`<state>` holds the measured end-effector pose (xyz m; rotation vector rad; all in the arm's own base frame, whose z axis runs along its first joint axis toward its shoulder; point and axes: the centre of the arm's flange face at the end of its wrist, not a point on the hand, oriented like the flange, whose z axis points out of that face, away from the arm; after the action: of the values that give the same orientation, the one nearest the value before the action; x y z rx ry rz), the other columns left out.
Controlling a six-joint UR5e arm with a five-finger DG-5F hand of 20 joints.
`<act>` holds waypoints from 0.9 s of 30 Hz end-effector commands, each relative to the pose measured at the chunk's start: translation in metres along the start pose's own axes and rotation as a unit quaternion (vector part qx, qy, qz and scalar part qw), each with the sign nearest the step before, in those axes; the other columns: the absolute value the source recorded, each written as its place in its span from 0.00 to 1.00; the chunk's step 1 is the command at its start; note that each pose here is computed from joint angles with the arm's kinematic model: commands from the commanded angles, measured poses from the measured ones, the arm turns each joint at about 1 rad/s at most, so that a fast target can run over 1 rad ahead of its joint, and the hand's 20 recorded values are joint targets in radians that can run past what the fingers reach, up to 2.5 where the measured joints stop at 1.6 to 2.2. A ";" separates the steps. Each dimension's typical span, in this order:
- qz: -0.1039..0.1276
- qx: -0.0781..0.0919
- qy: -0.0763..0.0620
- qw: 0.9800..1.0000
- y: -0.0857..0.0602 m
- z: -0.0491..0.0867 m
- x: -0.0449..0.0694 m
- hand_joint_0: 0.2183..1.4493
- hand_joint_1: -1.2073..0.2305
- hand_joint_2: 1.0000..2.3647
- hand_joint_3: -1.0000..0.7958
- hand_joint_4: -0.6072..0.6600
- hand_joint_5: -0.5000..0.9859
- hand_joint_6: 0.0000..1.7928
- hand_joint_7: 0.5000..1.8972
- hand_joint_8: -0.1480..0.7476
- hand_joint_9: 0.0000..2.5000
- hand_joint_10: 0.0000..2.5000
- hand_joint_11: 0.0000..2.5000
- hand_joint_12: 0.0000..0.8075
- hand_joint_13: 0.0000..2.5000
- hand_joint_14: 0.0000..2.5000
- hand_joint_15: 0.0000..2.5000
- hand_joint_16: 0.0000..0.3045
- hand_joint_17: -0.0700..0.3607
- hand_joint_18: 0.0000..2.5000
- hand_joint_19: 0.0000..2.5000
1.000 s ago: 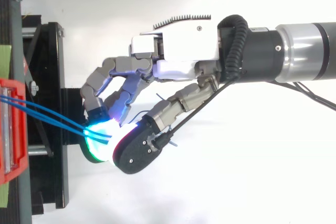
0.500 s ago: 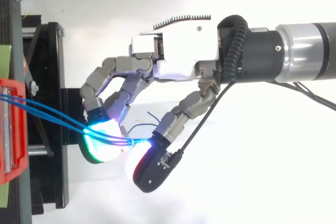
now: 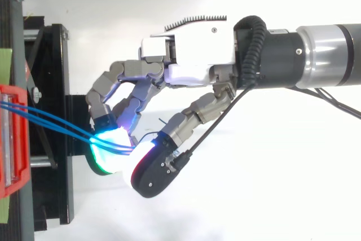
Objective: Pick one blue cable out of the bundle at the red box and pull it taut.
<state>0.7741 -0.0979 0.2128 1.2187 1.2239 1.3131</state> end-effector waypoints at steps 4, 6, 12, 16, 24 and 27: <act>0.000 0.000 0.000 1.000 0.000 0.000 -0.001 0.33 0.31 0.00 0.28 0.42 0.23 0.50 0.40 0.34 0.42 0.01 0.49 0.39 0.26 0.01 0.16 0.15 0.40 0.20 0.15; 0.000 0.000 0.000 1.000 0.000 0.000 -0.001 0.32 0.32 0.00 0.28 0.43 0.23 0.50 0.40 0.36 0.43 0.01 0.51 0.39 0.26 0.01 0.16 0.15 0.40 0.20 0.15; -0.001 0.001 0.000 1.000 0.000 0.000 -0.001 0.30 0.34 0.00 0.28 0.44 0.23 0.50 0.39 0.38 0.44 0.00 0.52 0.40 0.26 0.01 0.16 0.15 0.41 0.20 0.15; 0.000 0.000 0.000 1.000 0.000 0.000 -0.001 0.34 0.34 0.00 0.28 0.44 0.23 0.50 0.40 0.37 0.44 0.00 0.53 0.40 0.27 0.01 0.16 0.15 0.41 0.20 0.15; -0.001 0.000 0.000 1.000 0.000 0.000 -0.001 0.41 0.20 0.00 0.28 0.44 0.23 0.49 0.36 0.35 0.43 0.00 0.51 0.40 0.27 0.01 0.15 0.15 0.41 0.22 0.13; -0.001 0.000 0.000 1.000 0.000 0.000 -0.001 0.36 0.19 0.00 0.28 0.47 0.23 0.49 0.39 0.36 0.43 0.00 0.52 0.39 0.27 0.01 0.15 0.15 0.41 0.22 0.13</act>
<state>0.7740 -0.0986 0.2129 1.2179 1.2237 1.3114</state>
